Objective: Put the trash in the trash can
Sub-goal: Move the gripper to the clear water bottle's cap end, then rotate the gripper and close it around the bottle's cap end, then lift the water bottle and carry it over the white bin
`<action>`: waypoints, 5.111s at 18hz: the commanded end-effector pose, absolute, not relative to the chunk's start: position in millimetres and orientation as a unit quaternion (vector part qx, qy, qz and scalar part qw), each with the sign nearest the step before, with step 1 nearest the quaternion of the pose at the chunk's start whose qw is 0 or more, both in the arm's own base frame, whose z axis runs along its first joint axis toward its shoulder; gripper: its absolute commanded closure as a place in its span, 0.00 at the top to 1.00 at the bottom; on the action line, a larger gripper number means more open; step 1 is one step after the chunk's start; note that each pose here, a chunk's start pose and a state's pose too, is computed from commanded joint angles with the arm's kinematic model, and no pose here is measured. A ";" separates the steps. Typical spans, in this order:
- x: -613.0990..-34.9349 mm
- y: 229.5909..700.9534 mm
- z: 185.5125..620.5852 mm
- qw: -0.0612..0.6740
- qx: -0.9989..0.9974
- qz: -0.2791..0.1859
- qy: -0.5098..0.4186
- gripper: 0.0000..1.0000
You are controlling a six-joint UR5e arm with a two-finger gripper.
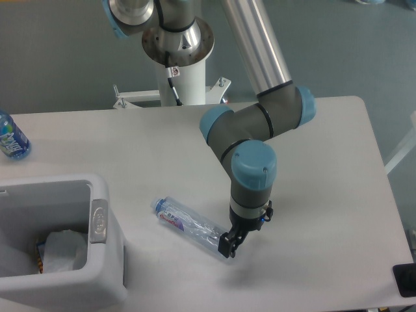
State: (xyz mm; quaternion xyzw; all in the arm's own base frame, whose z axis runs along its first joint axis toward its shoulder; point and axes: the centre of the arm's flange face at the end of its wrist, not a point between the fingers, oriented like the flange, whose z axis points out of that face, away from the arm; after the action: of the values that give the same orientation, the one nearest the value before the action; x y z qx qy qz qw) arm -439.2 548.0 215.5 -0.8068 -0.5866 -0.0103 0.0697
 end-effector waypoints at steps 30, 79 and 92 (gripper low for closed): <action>-409.3 567.6 176.5 0.039 -0.818 -0.001 -0.573 0.81; -407.2 526.7 605.2 0.435 -0.750 0.033 -0.498 0.50; -324.3 589.3 603.8 0.455 -0.789 -0.042 -0.411 0.50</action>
State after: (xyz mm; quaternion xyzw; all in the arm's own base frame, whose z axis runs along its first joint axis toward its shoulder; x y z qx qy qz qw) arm -324.3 589.3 603.8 -0.7888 -0.4114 -0.0422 0.4548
